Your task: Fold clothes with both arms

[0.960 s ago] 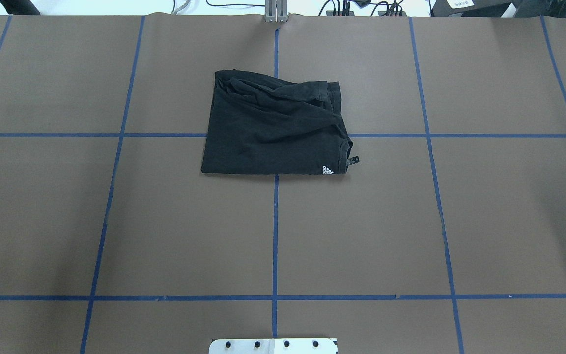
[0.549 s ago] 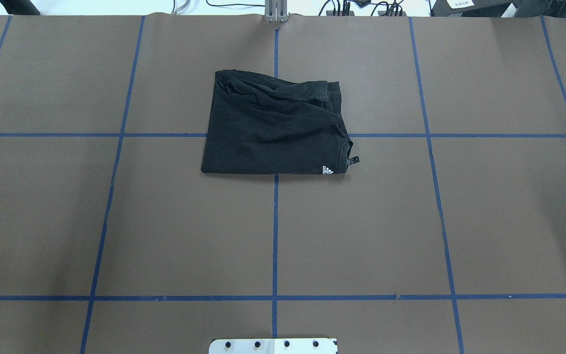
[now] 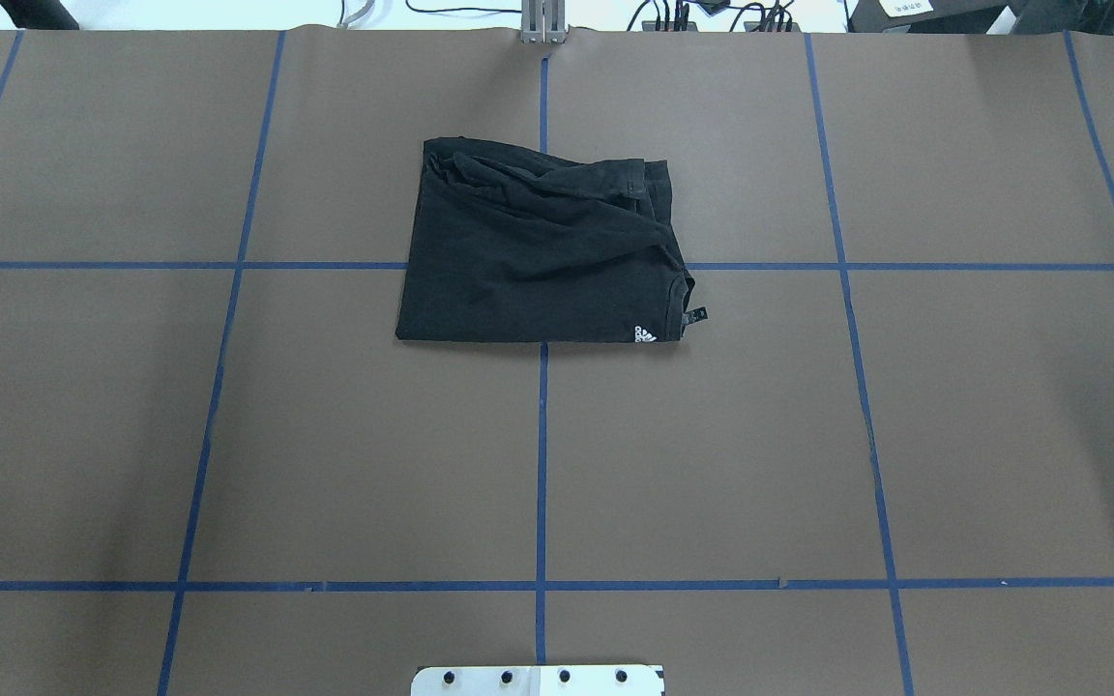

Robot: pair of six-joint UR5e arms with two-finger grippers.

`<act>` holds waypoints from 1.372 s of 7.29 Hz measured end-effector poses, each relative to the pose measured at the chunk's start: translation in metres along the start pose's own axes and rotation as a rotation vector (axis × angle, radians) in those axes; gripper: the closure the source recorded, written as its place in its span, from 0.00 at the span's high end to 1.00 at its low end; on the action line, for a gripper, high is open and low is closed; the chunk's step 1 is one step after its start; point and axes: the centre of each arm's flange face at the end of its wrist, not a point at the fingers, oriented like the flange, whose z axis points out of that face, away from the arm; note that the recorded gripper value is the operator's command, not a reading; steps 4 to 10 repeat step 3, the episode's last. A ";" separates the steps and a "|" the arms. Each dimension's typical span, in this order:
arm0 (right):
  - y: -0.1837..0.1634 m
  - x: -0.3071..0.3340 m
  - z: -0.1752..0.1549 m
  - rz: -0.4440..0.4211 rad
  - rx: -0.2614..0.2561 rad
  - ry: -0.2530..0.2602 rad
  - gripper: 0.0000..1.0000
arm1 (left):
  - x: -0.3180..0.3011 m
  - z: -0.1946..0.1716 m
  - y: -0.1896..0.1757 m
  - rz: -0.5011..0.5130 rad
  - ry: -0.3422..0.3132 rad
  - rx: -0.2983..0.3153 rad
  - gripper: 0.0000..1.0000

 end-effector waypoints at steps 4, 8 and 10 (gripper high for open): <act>0.000 0.000 0.000 0.000 0.000 0.000 1.00 | 0.000 0.000 0.001 0.000 0.001 0.000 1.00; 0.000 0.000 0.000 0.000 0.000 0.000 1.00 | 0.000 0.000 0.001 0.000 0.001 0.000 1.00; 0.000 0.000 0.000 0.000 0.000 0.000 1.00 | 0.000 0.000 0.001 0.000 0.001 0.000 1.00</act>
